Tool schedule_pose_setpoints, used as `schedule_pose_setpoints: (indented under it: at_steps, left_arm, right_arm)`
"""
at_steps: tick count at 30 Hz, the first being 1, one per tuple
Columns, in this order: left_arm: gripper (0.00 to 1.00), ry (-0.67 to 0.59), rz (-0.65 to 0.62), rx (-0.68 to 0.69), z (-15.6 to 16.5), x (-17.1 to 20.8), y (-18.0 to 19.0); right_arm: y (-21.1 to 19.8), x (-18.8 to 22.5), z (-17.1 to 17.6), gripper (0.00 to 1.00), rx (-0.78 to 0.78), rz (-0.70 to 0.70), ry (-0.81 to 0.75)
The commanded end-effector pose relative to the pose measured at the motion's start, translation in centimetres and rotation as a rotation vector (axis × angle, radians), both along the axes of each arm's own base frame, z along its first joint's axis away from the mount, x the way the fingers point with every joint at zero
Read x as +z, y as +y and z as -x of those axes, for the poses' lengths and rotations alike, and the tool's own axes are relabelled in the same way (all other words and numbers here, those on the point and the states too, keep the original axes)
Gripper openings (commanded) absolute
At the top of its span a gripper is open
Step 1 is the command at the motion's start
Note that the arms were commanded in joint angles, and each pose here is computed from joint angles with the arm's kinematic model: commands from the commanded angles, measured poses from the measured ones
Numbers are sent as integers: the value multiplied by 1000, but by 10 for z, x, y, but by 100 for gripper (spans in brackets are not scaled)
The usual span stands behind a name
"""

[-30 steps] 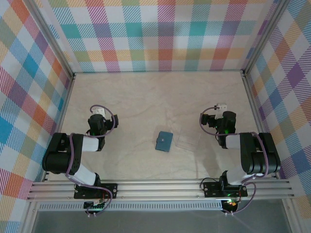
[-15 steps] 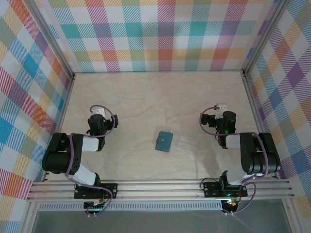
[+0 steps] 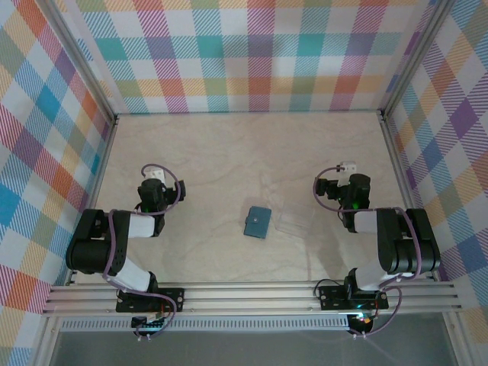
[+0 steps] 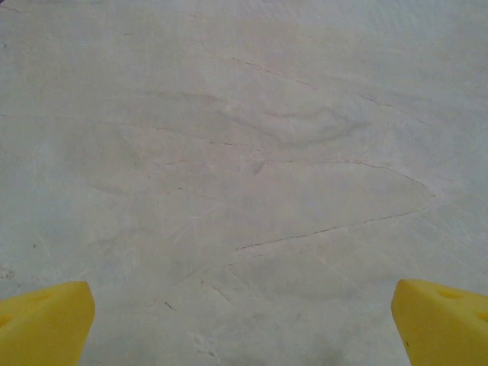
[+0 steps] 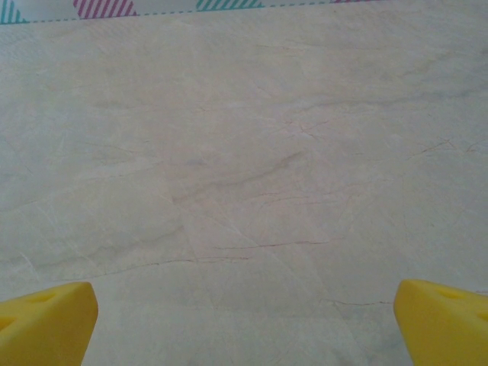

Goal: Take the credit cards out of the card holder

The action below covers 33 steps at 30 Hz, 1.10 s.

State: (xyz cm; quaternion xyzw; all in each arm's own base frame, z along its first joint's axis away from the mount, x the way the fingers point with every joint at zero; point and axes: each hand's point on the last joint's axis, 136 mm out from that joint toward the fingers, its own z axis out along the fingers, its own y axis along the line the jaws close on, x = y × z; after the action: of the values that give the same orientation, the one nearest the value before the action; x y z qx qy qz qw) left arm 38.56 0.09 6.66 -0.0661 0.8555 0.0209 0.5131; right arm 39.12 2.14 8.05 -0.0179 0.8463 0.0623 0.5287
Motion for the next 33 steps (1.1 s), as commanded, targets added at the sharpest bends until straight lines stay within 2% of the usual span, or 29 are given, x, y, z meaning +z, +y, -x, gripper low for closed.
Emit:
schedule_pose_setpoints:
  at_steps: [1, 7, 13, 18, 23, 28, 33]
  left_arm:
    - [100, -38, -19, 15, -11, 43, -1]
    - [100, 17, -10, 92, -2, 71, -7]
    - [100, 182, 103, -13, 9, 87, -48]
    - [100, 352, 244, -131, 33, 110, -80]
    - [100, 505, 218, -149, 57, 130, -80]
    - [100, 512, 184, -135, 63, 139, -73]
    - [100, 544, 150, -137, 62, 133, -70]
  right_arm:
    - [-7, 25, -8, 100, -47, -20, 21]
    - [-2, 47, -1, 100, -58, -82, 159]
    - [21, 66, 27, 100, -30, -206, 329]
    - [30, 71, 62, 94, -75, -315, 500]
    - [39, 55, 100, 79, -67, -356, 664]
    - [51, 43, 123, 71, -58, -373, 722]
    - [56, 28, 133, 57, -112, -332, 774]
